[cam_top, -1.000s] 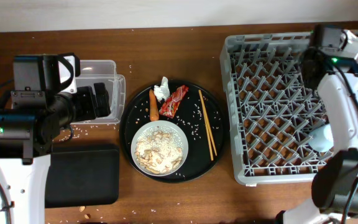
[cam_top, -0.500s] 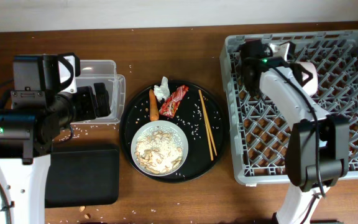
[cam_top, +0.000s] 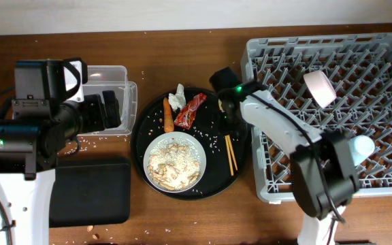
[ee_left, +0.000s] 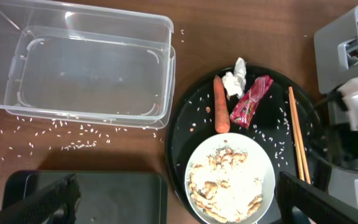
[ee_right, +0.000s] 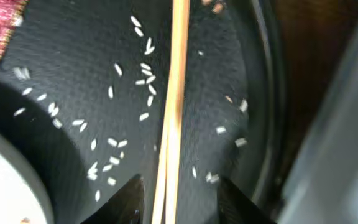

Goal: Sort waste into correct bins and load items into the dishwasher rack
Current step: 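Grasp the wooden chopsticks with the right gripper and lay them in the rack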

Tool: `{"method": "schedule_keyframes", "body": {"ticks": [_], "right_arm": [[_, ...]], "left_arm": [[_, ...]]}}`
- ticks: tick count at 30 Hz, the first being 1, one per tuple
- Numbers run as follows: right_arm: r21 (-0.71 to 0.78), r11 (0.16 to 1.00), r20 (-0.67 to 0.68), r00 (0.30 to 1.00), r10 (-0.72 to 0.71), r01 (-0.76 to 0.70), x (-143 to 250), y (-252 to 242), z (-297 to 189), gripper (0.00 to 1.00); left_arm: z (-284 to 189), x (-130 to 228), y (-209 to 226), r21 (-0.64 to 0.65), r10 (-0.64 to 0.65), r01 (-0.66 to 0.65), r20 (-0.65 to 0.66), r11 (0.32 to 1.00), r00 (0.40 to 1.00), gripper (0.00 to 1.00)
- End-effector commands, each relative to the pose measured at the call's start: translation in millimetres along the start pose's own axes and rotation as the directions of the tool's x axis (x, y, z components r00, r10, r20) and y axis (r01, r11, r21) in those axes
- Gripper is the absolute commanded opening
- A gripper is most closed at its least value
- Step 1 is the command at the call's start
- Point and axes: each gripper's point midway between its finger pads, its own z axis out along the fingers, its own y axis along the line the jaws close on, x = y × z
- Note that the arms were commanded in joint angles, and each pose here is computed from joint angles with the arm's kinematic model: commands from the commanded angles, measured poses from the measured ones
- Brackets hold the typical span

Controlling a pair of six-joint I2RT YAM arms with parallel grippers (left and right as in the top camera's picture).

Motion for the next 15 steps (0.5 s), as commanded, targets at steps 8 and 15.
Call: {"method": "schedule_keyframes", "body": {"ticks": [8,15], "right_arm": [[-0.004,0.999,-0.030,0.998,-0.050,0.050,-0.9,5.2,13.5,0.04],[0.170,0.972,0.286,0.952,0.109,-0.162,-30.8,-60.1,-101.0,0.04]], "left_arm": [[-2.9,-2.3,2.7,-0.011,-0.015,0.015,0.012,1.000,1.000,0.99],[-2.9,-2.3,2.7,-0.011,-0.015,0.015,0.012,1.000,1.000,0.99]]}}
